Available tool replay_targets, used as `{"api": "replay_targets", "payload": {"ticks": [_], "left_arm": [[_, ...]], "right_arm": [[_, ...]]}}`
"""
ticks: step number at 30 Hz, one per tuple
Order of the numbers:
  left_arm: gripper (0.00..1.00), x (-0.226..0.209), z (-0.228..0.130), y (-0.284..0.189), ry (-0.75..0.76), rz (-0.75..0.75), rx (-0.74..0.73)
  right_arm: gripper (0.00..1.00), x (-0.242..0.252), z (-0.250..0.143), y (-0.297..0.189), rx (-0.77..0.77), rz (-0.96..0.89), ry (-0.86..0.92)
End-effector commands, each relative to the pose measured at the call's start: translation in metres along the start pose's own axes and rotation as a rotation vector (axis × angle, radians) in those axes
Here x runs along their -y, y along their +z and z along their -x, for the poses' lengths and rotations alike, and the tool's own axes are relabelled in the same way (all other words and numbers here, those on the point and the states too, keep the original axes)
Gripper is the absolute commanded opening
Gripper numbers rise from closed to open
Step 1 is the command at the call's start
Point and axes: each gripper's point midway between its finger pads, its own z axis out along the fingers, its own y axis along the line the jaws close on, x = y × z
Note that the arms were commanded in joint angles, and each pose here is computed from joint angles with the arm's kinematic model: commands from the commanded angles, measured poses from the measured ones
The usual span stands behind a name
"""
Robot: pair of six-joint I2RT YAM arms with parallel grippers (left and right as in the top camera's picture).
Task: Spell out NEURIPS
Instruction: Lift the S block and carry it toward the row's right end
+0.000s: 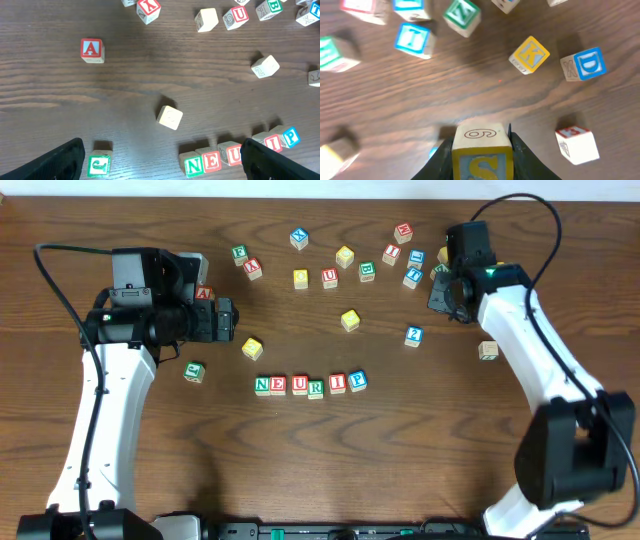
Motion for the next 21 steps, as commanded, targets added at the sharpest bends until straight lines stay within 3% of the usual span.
{"api": "replay_targets", "payload": {"ticks": [1, 7, 21], "left_arm": [[0.98, 0.002, 0.008, -0.005, 0.025, -0.012, 0.022], [0.98, 0.002, 0.008, -0.005, 0.025, -0.012, 0.022], [0.98, 0.002, 0.008, -0.005, 0.025, -0.012, 0.022]], "right_arm": [[0.25, -0.017, 0.005, -0.033, 0.052, 0.039, -0.074], [0.24, -0.051, -0.019, -0.058, 0.032, 0.113, -0.181], [0.24, -0.100, -0.066, -0.060, -0.034, 0.155, -0.335]]}}
